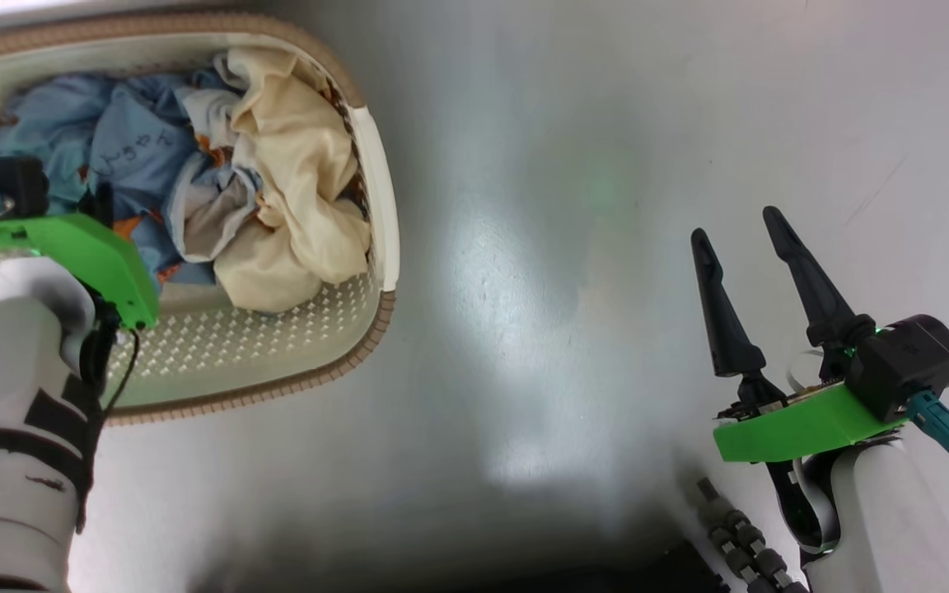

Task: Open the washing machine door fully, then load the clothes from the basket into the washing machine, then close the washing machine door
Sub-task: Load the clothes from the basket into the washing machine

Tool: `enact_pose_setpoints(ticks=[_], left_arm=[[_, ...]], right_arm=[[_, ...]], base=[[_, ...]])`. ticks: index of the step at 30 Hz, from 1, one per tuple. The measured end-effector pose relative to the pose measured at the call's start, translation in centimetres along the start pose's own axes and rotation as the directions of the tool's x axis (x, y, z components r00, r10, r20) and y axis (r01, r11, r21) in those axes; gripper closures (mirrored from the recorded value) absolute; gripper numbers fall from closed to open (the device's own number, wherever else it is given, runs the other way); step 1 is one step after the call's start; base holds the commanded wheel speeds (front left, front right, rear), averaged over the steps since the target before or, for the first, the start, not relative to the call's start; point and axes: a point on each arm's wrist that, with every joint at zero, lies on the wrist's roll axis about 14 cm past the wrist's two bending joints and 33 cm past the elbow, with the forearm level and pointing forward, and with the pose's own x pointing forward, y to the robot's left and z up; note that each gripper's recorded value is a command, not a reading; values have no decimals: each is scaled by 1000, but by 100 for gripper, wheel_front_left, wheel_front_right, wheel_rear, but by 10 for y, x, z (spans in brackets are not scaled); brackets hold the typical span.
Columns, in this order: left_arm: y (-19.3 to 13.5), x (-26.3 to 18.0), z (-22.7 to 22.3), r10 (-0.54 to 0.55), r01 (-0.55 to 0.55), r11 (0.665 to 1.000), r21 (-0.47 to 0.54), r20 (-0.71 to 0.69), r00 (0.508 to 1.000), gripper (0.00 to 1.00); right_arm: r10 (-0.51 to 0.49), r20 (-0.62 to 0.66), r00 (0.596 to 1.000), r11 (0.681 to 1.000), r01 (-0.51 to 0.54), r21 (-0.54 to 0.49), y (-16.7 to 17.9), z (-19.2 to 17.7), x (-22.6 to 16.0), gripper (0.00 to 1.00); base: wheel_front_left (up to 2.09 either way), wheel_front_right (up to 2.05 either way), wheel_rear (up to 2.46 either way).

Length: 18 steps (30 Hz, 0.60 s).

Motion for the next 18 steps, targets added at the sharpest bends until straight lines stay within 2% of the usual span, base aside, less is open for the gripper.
enact_pose_setpoints(ticks=[13,18], left_arm=[[-1,-49,40,7,-3,1000,-24,172,985,100],[-2,-76,68,8,8,999,-52,287,958,100]], right_arm=[[26,102,994,1000,-26,-2,12,47,-7,0],[42,141,989,999,-41,-7,18,66,-14,0]], base=[[0,0,0],[0,0,0]])
